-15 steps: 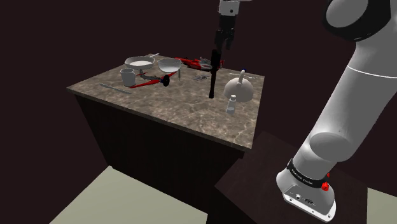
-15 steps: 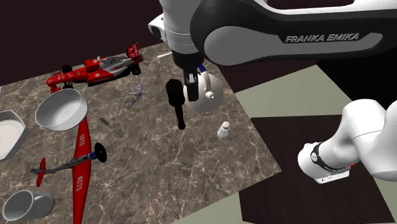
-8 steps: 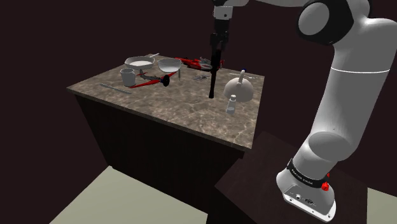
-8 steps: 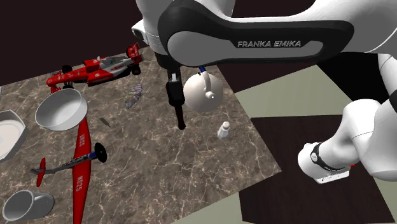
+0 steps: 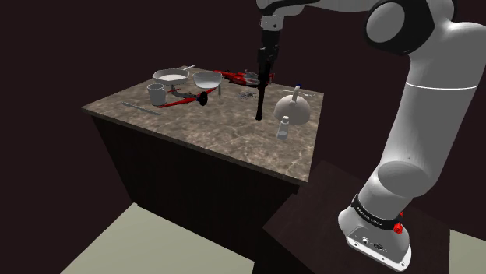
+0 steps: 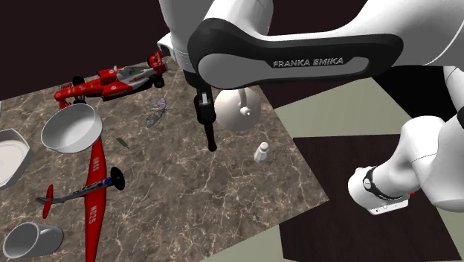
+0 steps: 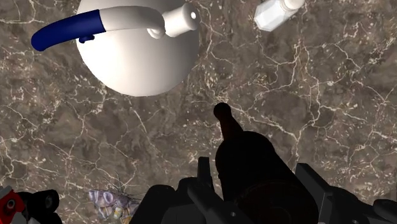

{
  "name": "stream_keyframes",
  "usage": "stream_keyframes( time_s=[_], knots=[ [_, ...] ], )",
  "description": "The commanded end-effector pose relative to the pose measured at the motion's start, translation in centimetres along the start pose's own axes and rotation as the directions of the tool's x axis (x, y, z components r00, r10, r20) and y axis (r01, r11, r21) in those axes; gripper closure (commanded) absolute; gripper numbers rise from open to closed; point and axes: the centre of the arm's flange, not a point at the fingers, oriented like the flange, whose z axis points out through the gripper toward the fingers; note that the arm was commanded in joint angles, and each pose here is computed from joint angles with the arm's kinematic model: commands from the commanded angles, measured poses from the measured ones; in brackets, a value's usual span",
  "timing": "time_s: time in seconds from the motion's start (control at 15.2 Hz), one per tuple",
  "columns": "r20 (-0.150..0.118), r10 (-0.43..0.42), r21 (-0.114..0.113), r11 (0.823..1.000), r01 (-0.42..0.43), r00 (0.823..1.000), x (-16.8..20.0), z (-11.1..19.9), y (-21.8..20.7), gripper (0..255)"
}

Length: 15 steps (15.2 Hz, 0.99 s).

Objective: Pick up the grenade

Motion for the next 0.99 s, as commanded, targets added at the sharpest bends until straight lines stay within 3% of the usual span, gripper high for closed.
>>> stream_keyframes(
  time_s=[0.0, 0.4, 0.92],
  knots=[
    [0.001, 0.0, 0.0, 1.0, 0.0, 1.0, 0.0, 0.1, 0.0, 255],
    [0.001, 0.0, 0.0, 1.0, 0.0, 1.0, 0.0, 0.0, 0.0, 255],
    [0.001, 0.0, 0.0, 1.0, 0.0, 1.0, 0.0, -4.2, 0.0, 255]
  ],
)
